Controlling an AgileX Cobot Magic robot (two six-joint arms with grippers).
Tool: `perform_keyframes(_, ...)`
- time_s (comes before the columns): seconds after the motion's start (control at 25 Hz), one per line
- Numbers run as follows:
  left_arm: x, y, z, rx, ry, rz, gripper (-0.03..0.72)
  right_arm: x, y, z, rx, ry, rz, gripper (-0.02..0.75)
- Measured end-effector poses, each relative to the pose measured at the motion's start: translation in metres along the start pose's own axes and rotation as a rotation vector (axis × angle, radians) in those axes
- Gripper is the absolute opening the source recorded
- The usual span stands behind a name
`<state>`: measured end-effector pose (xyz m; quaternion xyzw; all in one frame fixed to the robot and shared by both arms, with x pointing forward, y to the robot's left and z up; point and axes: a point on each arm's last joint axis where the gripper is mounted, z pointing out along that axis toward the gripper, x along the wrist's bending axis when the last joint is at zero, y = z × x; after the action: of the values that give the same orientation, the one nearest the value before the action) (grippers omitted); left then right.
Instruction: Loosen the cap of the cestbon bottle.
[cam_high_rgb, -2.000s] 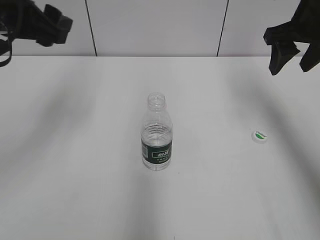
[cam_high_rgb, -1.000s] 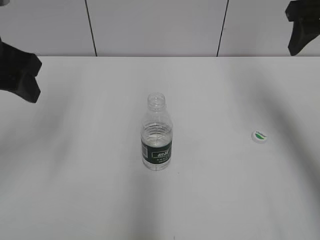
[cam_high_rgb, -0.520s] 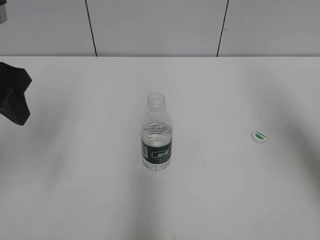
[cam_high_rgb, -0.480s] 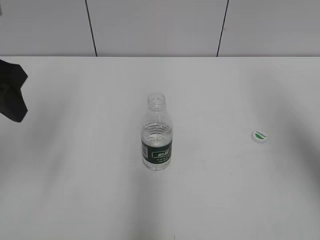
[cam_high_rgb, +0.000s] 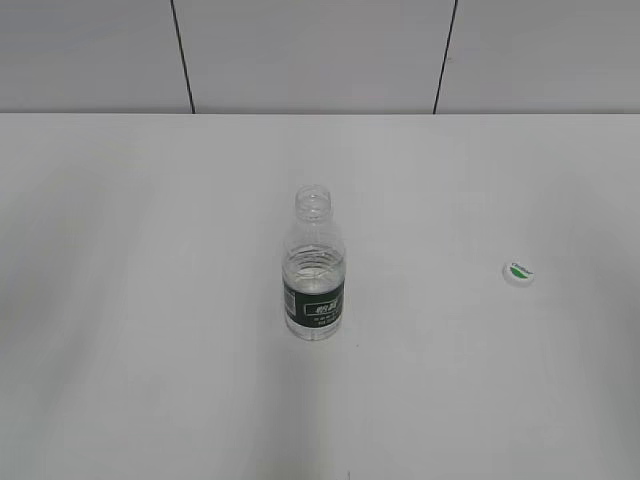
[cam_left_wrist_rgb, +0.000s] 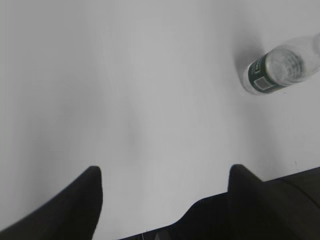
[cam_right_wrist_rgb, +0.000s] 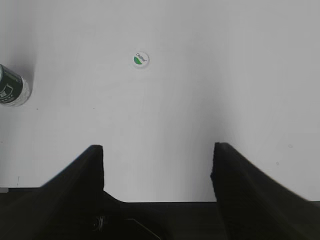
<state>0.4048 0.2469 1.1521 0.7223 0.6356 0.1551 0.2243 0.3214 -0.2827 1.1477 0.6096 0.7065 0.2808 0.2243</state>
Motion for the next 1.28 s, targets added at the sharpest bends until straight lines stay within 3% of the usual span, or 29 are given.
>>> perform_keyframes(0.24,0.014,-0.047,-0.034,-0.135,-0.004,0.000,0.465,-0.004,-0.041,-0.012,-0.075,-0.019,-0.006,0.518)
perform_keyframes(0.36,0.020,-0.078,-0.032,-0.152,-0.001,0.001,0.465,-0.005,-0.060,-0.011,-0.096,-0.020,-0.017,0.518)
perform_keyframes(0.72,0.037,-0.158,-0.034,-0.373,-0.033,0.050,0.460,-0.008,-0.111,0.001,-0.205,-0.027,-0.103,0.518)
perform_keyframes(0.96,0.043,-0.188,-0.033,-0.565,-0.052,0.092,0.456,-0.009,-0.131,0.002,-0.354,-0.032,-0.124,0.518)
perform_keyframes(1.28,0.042,-0.199,-0.021,-0.591,-0.071,0.125,0.433,-0.008,-0.133,0.010,-0.343,-0.028,-0.126,0.518)
